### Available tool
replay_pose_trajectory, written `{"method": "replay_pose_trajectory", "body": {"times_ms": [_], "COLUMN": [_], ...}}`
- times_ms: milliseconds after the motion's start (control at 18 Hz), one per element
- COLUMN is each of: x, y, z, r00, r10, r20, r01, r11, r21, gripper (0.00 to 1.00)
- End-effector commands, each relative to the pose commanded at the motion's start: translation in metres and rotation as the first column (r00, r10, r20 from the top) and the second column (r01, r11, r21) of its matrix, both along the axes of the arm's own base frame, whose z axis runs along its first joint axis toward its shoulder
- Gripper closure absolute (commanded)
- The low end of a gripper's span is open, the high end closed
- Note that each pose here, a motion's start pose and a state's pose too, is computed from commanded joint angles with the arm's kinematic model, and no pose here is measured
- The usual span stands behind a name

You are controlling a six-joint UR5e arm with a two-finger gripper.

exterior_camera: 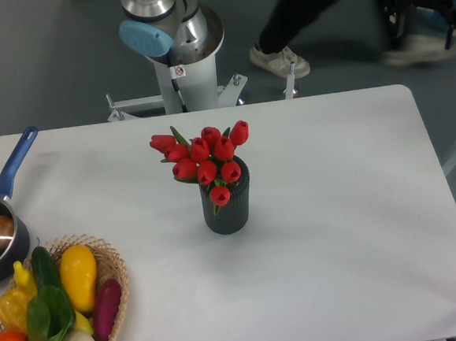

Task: Pick up the flowers from the vase
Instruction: 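Move the open gripper into view above the table beside the vase, then lower the open gripper toward the red tulip stems above the vase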

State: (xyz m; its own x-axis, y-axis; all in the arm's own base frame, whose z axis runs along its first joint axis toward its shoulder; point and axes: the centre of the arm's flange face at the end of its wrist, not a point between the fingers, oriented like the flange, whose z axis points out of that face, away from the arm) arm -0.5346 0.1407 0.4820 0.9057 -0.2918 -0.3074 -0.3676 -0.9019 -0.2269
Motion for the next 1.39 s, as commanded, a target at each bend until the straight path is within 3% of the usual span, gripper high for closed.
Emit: {"method": "replay_pose_trajectory", "body": {"times_ms": [278, 500, 611, 833, 1000, 1167, 1389], "x": [0.002, 0.012, 0.018, 0.023, 0.025, 0.032, 0.035], "y": [0.006, 0.035, 0.041, 0.044, 0.051, 0.059, 0.063], "z": [0.002, -0.012, -0.026, -0.036, -0.046, -0.066, -0.069], "r00": [1.0, 0.997, 0.996, 0.994, 0.991, 0.984, 0.98], "r10": [-0.012, -0.067, -0.039, -0.025, -0.045, -0.073, -0.079], "r20": [-0.002, 0.03, 0.075, 0.102, 0.128, 0.162, 0.18], "r01": [0.012, 0.062, 0.022, -0.003, -0.001, -0.011, -0.018], "r11": [1.0, 0.988, 0.976, 0.966, 0.943, 0.886, 0.876], "r21": [0.015, 0.143, 0.217, 0.257, 0.333, 0.464, 0.482], "gripper": [0.0, 0.0, 0.0, 0.0, 0.0, 0.0, 0.0]}}
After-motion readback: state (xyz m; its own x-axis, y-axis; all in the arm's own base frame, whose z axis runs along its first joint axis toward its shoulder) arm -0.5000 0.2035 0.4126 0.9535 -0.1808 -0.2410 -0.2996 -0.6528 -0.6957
